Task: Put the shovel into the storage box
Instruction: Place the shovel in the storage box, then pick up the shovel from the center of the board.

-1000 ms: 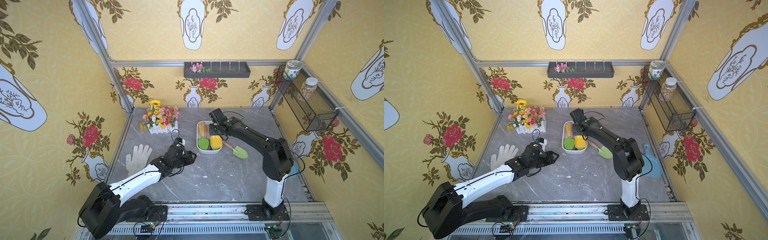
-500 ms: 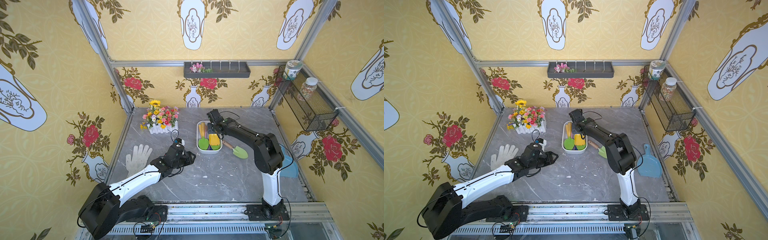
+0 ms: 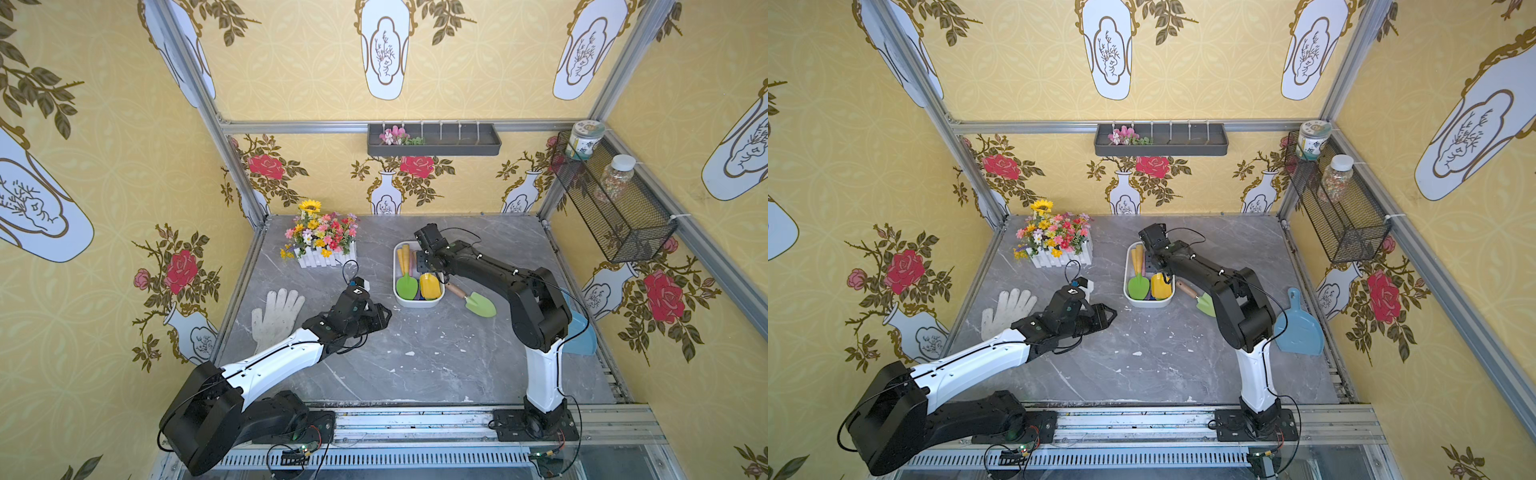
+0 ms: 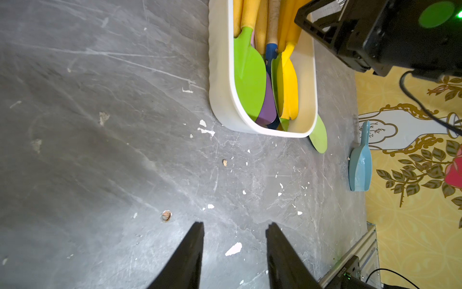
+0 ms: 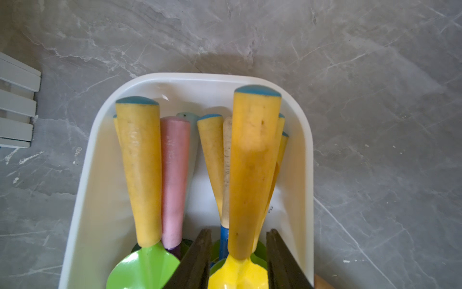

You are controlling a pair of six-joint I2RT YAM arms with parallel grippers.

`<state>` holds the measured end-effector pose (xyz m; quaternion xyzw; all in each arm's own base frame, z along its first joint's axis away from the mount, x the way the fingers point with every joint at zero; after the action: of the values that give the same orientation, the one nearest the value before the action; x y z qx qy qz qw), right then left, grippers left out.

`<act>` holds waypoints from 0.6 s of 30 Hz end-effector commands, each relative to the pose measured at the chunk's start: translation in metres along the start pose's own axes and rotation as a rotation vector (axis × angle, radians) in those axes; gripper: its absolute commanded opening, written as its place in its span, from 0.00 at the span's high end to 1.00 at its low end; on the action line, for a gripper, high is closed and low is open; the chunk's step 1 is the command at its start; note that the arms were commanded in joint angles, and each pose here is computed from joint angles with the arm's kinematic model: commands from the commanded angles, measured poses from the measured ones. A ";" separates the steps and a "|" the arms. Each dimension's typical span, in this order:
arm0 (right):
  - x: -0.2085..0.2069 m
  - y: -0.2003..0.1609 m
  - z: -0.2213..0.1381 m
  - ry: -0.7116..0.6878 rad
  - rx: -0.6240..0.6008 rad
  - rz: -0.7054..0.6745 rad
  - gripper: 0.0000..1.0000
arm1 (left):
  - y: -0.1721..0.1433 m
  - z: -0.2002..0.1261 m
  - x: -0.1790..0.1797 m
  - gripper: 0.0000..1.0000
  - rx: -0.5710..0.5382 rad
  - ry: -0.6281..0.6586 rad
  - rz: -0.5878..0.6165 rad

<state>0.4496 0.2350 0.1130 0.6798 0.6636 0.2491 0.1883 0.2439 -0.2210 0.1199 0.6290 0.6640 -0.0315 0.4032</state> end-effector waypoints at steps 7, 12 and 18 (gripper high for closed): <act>0.002 0.012 -0.026 0.007 -0.052 0.005 0.57 | 0.004 -0.001 -0.007 0.55 -0.007 -0.026 0.002; 0.003 0.003 -0.038 0.027 -0.040 -0.002 0.54 | 0.006 -0.001 -0.009 0.54 -0.009 -0.028 0.012; 0.002 -0.008 -0.053 0.054 -0.028 -0.002 0.52 | 0.008 0.001 -0.011 0.54 -0.008 -0.028 0.021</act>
<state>0.4196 0.2345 0.1482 0.6687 0.6649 0.2746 0.1880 0.2487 -0.2262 0.1289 0.6289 0.6583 -0.0330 0.4123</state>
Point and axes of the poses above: each gripper's point midway between its finger pads, its own z axis out along the fingers, its own x axis along the line the jaws close on, y = z × x, the point moved 2 cm from there along -z, back along the fingers, and after that the axes turned 4 degrees about z, right-handed, at the moved point
